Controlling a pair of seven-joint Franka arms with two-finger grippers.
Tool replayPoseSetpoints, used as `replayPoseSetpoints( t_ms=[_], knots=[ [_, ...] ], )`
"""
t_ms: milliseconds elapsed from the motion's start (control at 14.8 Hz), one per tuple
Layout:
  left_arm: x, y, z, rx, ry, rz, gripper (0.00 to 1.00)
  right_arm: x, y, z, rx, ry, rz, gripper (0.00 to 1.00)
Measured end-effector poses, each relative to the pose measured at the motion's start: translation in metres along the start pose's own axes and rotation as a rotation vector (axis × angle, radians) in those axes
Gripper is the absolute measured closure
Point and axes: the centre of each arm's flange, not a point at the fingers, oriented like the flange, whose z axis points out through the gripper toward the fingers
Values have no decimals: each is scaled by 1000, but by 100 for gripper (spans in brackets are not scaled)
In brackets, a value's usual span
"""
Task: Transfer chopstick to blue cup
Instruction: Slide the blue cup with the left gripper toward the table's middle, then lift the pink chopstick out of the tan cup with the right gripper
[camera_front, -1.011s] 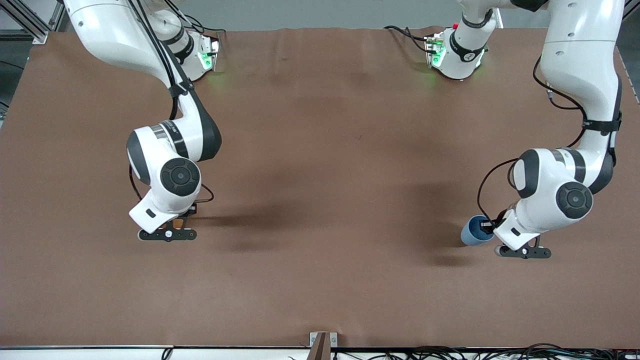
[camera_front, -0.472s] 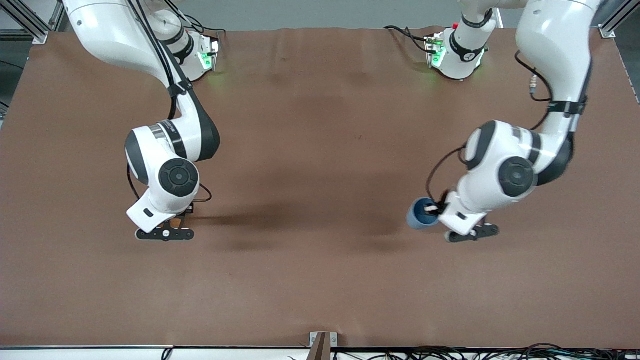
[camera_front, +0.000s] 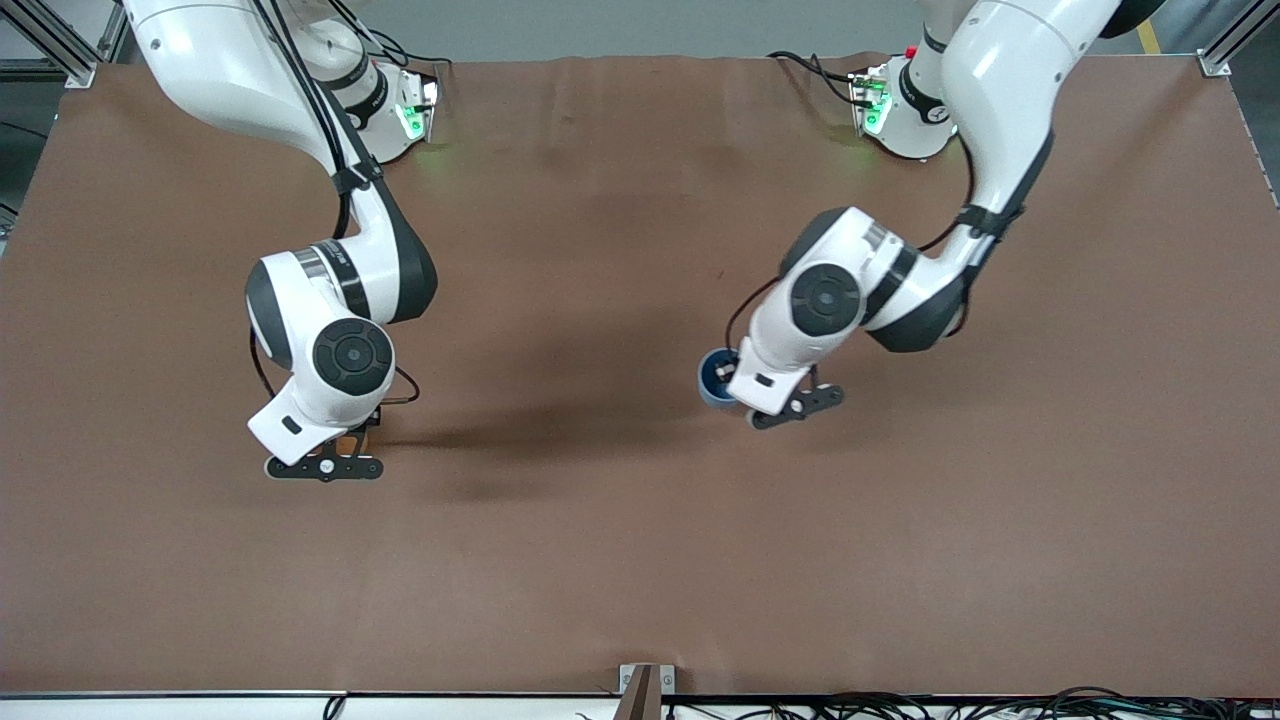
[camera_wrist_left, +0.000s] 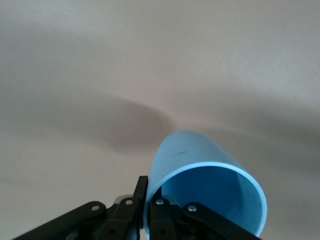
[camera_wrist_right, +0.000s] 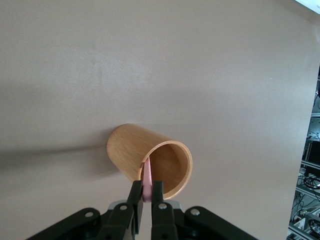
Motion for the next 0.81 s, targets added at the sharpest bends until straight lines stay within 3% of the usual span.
replayPoseSetpoints(
  t_ms=[270, 607, 809],
  knots=[
    [-26, 25, 24, -13, -11, -24, 95, 1, 5, 0, 1, 1, 7, 91],
    [-26, 38, 42, 2, 28, -19, 95, 3, 56, -17, 20, 10, 7, 91],
    [-21, 35, 44, 7, 32, -21, 95, -10, 97, -63, 98, 9, 34, 91]
  ],
)
